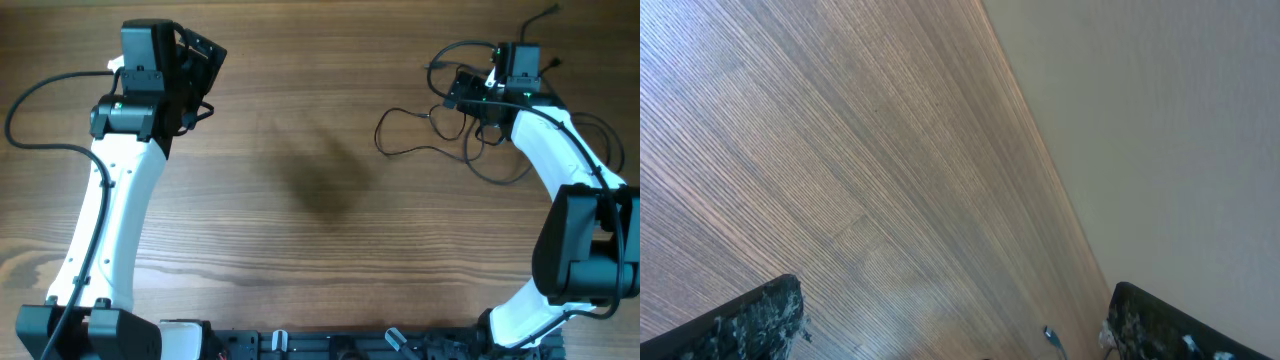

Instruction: Untangle cables

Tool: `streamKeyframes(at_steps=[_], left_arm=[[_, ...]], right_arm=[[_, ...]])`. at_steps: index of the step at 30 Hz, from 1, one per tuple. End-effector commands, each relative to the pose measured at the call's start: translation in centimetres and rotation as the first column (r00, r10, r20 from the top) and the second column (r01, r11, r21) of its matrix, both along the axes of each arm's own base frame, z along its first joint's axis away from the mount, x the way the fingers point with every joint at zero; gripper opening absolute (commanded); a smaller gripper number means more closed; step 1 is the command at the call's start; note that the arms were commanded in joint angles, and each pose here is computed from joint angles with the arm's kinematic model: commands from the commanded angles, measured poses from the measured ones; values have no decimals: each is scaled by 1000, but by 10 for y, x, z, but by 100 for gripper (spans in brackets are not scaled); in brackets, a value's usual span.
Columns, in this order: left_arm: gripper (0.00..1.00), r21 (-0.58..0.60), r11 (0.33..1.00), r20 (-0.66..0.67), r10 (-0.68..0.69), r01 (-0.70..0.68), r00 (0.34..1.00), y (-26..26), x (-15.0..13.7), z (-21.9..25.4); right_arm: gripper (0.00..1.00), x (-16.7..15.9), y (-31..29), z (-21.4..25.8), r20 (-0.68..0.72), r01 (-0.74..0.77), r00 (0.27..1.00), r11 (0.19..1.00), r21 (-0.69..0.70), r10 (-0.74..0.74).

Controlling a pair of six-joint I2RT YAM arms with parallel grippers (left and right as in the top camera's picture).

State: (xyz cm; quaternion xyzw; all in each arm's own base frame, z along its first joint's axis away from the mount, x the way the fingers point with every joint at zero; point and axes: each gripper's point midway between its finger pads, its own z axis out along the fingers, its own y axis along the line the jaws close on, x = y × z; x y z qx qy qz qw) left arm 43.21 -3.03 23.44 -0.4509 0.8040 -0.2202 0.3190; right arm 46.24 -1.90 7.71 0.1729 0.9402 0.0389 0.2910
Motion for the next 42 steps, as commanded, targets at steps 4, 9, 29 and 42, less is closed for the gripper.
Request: streamKeyframes(at_steps=[4,9,29,42], left_arm=[[100,29,1000,-1,-9,9,1000,1,-1,-2],[100,29,1000,-1,-9,9,1000,1,-1,-2],[100,188,980,-277,112,-60,954,38,-114,-6],[100,211,977,-345,101,-28,933,37,-137,-147]], right_arm=[[100,0,-1,-7,-13,0,1000,1000,-20,-1],[100,0,-1,-7,-13,0,1000,1000,-20,-1],[100,0,-1,-7,-13,1,1000,1000,-20,-1],[100,0,-1,-7,-13,1,1000,1000,-20,-1]])
